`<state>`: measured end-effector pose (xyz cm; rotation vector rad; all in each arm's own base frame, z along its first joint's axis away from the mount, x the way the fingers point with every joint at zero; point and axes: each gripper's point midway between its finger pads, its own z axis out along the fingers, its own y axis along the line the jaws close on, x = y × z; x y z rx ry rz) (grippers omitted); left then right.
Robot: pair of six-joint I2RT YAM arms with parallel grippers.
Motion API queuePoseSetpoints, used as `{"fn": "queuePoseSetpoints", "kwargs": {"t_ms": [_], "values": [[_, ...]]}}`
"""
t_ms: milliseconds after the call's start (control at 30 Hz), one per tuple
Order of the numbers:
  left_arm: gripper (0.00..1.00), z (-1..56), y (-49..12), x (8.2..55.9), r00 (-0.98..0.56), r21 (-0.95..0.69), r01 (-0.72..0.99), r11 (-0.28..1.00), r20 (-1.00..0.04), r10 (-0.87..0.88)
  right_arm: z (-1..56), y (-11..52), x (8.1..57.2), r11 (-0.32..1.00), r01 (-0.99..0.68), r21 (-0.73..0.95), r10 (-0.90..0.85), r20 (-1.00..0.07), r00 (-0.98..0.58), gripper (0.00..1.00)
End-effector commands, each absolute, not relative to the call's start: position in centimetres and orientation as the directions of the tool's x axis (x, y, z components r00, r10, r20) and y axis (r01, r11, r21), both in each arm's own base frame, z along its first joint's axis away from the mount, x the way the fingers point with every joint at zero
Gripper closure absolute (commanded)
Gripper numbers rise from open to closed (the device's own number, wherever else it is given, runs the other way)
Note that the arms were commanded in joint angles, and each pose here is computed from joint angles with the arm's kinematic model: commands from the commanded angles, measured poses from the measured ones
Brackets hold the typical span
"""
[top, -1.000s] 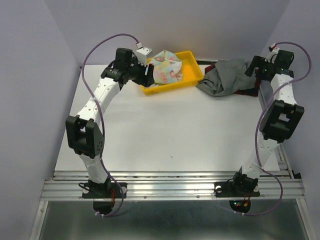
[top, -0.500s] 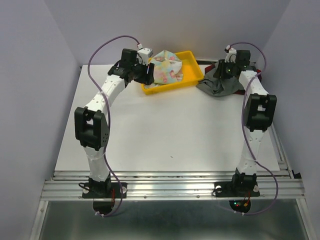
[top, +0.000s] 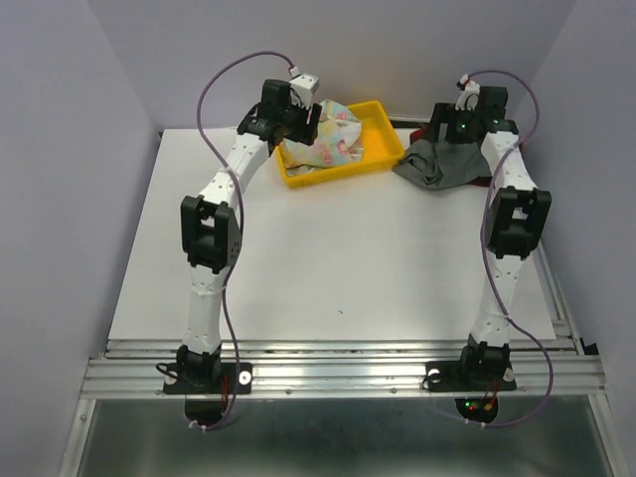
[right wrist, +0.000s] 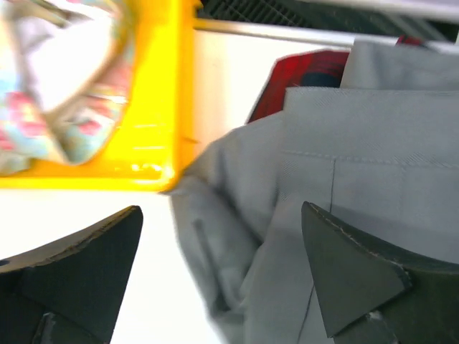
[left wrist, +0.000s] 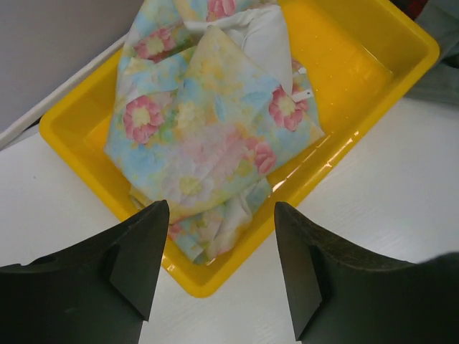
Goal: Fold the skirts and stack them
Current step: Grab the skirt from the pile
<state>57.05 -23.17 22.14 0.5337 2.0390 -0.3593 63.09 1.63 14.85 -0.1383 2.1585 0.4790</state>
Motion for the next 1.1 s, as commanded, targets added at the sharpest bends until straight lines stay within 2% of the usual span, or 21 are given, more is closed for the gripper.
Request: {"fn": "queuePoseSetpoints", "kwargs": {"t_ms": [0, 200, 333, 433, 467, 500, 567, 600, 700, 733, 867, 1067], "values": [[0.25, 20.9, -24.0, 60.6, -0.374, 0.040, 0.509, 0.860, -0.889, 0.263, 29.8, 2.2, 59.0, 0.911, -0.355, 0.212, 0.061, -0.918, -0.391, 0.00], [0.21, 17.8, -25.0, 63.0, -0.290, 0.121, 0.558, 0.821, -0.899, 0.329, 32.2, 2.0, 53.4, 0.928, -0.323, 0.187, 0.030, -0.899, -0.437, 0.00], [0.20, 15.5, -25.3, 63.7, -0.278, 0.153, 0.568, 0.808, -0.889, 0.364, 32.0, 1.1, 51.5, 0.950, -0.269, 0.155, 0.013, -0.885, -0.466, 0.00], [0.24, 13.4, -25.2, 64.6, -0.279, 0.194, 0.551, 0.812, -0.874, 0.398, 32.2, 0.6, 50.1, 0.962, -0.236, 0.141, 0.012, -0.879, -0.477, 0.00], [0.27, 13.3, -25.2, 64.8, -0.288, 0.185, 0.543, 0.819, -0.875, 0.389, 32.2, 0.5, 49.5, 0.965, -0.225, 0.137, 0.013, -0.878, -0.479, 0.00], [0.39, 12.3, -25.3, 64.9, -0.302, 0.177, 0.550, 0.816, -0.869, 0.392, 32.4, 0.4, 49.2, 0.966, -0.220, 0.133, 0.013, -0.879, -0.477, 0.00], [0.55, 14.0, -25.9, 65.2, -0.273, 0.160, 0.556, 0.816, -0.892, 0.361, 32.5, 0.4, 48.6, 0.968, -0.214, 0.130, 0.014, -0.881, -0.473, 0.00], [0.71, 14.6, -26.0, 65.2, -0.260, 0.158, 0.558, 0.814, -0.899, 0.353, 32.4, 0.4, 48.5, 0.968, -0.212, 0.132, 0.017, -0.880, -0.474, 0.00], [0.88, 16.5, -26.4, 64.8, -0.226, 0.151, 0.569, 0.808, -0.917, 0.330, 32.4, 0.5, 48.2, 0.968, -0.207, 0.140, 0.025, -0.880, -0.474, 0.00], [1.00, 17.3, -26.4, 64.7, -0.219, 0.149, 0.569, 0.808, -0.920, 0.324, 32.4, 0.5, 48.1, 0.967, -0.209, 0.143, 0.028, -0.881, -0.472, 0.00], [1.00, 22.9, -26.5, 63.7, -0.151, 0.148, 0.584, 0.798, -0.946, 0.287, 31.9, 0.9, 48.0, 0.962, -0.220, 0.160, 0.037, -0.878, -0.477, 0.00], [1.00, 37.9, -27.6, 58.6, 0.044, 0.112, 0.664, 0.739, -0.993, 0.111, 30.0, 1.6, 47.7, 0.950, -0.245, 0.191, 0.042, -0.862, -0.505, 0.00]]}}
